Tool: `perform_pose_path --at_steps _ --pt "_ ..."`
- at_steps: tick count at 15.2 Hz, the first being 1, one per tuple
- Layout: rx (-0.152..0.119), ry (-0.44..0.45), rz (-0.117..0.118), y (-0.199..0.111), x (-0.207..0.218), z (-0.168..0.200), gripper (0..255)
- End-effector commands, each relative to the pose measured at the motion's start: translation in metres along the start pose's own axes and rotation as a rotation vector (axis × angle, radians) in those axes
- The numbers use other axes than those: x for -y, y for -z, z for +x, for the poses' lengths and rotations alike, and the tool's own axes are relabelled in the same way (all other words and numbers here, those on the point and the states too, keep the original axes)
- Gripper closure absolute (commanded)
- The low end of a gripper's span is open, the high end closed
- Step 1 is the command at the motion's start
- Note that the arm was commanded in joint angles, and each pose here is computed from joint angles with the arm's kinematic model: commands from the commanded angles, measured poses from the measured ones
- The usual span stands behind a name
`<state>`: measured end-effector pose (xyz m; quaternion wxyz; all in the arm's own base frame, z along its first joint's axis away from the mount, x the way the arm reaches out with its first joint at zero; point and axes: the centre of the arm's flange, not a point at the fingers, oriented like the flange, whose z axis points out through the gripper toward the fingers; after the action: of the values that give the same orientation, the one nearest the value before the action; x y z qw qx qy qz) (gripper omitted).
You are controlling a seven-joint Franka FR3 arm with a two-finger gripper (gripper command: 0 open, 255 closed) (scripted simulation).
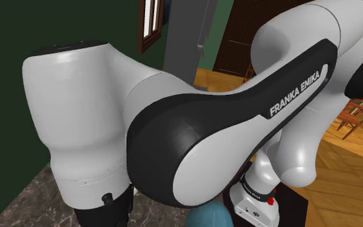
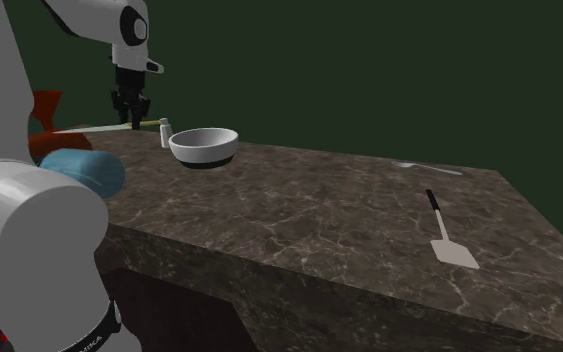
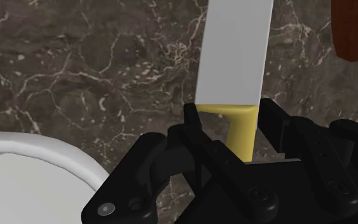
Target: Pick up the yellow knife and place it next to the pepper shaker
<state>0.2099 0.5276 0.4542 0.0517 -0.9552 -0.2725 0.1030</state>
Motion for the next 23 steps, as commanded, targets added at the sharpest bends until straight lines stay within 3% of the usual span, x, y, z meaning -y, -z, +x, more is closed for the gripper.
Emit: perform_pose_path --at_steps 1,20,23 --pt "0.0 0.0 0.0 -0.01 -0.001 0.002 255" --pt "0.0 0.0 0.0 -0.107 -0.017 0.019 255" --pt "0.0 0.0 0.0 -0.107 -0.017 0.019 255"
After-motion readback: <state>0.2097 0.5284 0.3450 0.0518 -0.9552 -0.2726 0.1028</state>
